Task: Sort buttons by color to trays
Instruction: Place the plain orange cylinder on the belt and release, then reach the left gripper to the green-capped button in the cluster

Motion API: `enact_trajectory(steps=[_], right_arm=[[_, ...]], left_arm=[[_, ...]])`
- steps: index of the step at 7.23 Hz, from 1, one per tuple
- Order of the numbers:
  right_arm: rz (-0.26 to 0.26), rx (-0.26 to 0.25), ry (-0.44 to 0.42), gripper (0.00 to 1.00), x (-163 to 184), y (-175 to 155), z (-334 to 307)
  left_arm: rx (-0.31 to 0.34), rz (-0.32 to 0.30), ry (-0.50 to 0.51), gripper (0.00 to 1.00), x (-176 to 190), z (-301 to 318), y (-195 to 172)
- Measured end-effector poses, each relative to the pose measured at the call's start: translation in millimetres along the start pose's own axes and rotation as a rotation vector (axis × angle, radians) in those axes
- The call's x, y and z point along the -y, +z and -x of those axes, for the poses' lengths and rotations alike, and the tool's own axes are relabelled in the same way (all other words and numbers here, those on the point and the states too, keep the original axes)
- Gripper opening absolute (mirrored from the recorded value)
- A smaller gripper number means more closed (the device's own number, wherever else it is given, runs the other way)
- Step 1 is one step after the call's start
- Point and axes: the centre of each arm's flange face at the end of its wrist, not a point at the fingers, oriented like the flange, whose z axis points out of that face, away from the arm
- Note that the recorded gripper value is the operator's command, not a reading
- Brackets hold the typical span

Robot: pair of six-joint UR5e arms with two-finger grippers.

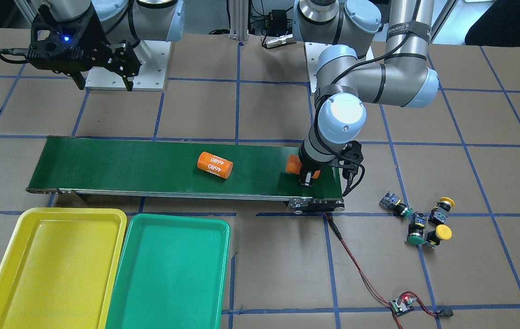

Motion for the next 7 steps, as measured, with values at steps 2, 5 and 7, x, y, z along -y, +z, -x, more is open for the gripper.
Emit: enact_trajectory(steps=[2, 5, 7], right_arm=[[0.005, -0.001, 0.001, 1.0, -1, 1, 0], [0.007, -0.003, 0.001, 1.0, -1, 2, 0], [0.011, -0.009, 0.0, 1.0, -1, 4, -1]], left_arm=[[-0.008, 0.0, 0.004, 0.92, 1, -1, -3], [-0.067, -0.012, 0.163, 0.96, 11, -6, -36], [-0.094, -0.018, 0.315, 0.99, 48, 2, -74]])
